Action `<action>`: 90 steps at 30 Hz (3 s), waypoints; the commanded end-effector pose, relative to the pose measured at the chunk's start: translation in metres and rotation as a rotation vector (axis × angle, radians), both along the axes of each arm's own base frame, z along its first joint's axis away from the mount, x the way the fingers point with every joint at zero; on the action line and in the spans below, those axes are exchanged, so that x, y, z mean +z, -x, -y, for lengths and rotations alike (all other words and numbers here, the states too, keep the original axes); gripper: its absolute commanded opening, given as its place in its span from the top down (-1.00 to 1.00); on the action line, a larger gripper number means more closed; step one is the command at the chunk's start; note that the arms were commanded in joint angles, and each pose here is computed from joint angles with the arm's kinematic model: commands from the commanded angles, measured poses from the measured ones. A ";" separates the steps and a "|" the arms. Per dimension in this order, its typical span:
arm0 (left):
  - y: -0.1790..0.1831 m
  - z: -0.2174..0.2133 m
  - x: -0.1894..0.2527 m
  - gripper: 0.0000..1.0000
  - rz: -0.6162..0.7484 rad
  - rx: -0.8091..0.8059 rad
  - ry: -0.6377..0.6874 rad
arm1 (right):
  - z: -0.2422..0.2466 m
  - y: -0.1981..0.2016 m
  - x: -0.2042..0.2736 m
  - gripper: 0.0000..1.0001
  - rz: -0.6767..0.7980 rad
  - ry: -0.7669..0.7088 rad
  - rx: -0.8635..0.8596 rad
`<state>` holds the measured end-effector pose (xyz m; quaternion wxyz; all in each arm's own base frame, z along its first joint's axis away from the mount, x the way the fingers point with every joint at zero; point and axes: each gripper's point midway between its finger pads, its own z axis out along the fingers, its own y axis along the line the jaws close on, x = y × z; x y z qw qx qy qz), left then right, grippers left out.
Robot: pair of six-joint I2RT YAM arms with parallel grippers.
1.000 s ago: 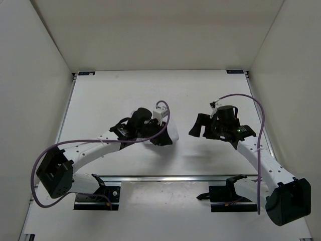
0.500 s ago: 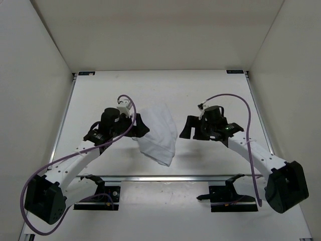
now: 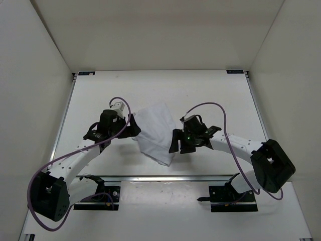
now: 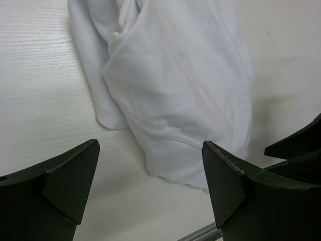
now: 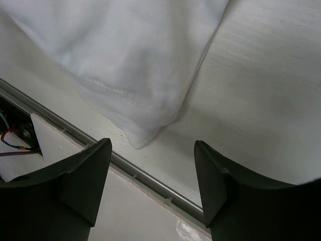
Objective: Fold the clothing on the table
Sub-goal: Flatten the skirt out
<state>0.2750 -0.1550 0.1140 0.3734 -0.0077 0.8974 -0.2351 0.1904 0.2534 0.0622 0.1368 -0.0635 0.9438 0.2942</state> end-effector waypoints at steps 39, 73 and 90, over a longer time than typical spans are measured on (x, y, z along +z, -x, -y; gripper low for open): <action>0.008 0.058 -0.013 -0.56 -0.113 0.010 0.469 | 0.038 -0.066 0.059 1.00 0.148 -0.105 -0.102; 0.025 0.108 0.063 -0.87 -0.153 0.108 1.163 | -0.019 -0.111 0.322 1.00 0.729 -0.376 0.008; 0.007 0.102 0.040 -0.73 -0.137 0.324 1.144 | -0.030 -0.101 0.348 1.00 0.778 -0.433 0.056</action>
